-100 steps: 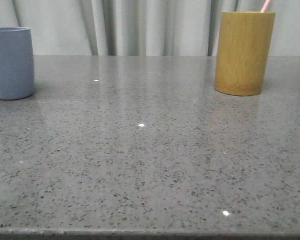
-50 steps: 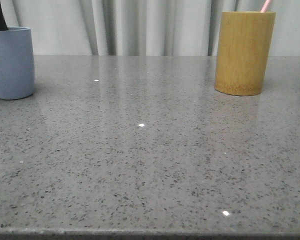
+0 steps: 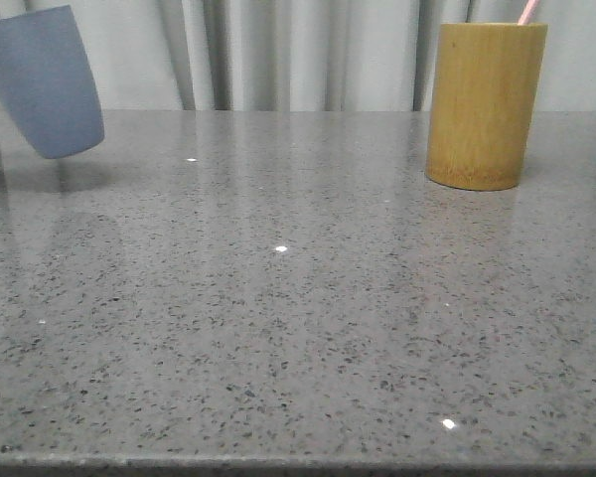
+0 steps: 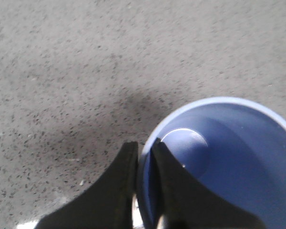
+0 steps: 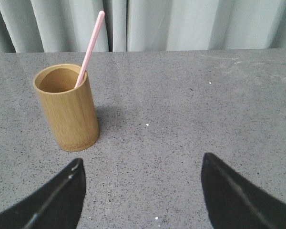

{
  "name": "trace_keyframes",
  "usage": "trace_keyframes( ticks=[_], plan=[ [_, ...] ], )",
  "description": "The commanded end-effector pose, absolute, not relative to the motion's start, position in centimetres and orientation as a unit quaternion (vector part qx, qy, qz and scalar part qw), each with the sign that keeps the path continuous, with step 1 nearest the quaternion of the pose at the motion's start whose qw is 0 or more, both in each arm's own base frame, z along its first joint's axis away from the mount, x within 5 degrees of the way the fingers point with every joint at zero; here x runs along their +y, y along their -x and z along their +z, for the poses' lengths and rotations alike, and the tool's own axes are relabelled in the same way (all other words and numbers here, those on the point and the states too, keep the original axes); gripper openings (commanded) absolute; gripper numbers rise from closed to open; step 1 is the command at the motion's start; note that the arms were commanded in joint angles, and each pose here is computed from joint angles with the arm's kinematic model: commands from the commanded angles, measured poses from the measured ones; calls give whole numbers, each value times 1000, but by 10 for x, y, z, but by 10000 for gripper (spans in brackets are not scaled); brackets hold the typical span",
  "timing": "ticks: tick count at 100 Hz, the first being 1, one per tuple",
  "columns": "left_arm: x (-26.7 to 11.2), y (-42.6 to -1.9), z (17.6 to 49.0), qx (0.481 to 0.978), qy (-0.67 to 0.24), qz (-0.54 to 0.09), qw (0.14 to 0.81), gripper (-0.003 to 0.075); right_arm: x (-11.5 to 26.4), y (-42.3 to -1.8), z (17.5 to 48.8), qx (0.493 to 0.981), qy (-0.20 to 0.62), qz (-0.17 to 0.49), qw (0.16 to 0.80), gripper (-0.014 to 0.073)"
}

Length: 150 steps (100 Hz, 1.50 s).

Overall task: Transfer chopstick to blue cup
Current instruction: 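Carry the blue cup with the left gripper toward the bamboo cup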

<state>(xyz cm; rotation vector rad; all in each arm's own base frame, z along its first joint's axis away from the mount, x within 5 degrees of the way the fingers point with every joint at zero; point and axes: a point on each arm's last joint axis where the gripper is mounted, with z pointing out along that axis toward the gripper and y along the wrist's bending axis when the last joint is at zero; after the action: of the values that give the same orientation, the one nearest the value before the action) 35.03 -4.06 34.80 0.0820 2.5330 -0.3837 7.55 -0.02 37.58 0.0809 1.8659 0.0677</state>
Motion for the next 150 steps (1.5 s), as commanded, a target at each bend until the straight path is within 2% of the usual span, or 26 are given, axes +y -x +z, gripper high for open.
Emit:
trace_keyframes(
  ticks=[1,25,66,113,150],
  plan=[
    [-56,-342,384,925,-48,-172,335,-19,-1,-78,391,777,-31,26,628,519],
    [-102,-341,399,909,-111,-196,350,-19,0,-78,392,776,-31,26,630,519],
    [-165,-361,383,902,-176,-207,335,-19,0,-78,393,772,-30,26,634,519],
    [-188,-372,356,913,-199,-185,303,-19,0,-78,393,772,-30,26,634,519],
    [-188,-371,354,915,-200,-184,298,-6,0,-78,393,772,-30,26,634,519]
  ],
)
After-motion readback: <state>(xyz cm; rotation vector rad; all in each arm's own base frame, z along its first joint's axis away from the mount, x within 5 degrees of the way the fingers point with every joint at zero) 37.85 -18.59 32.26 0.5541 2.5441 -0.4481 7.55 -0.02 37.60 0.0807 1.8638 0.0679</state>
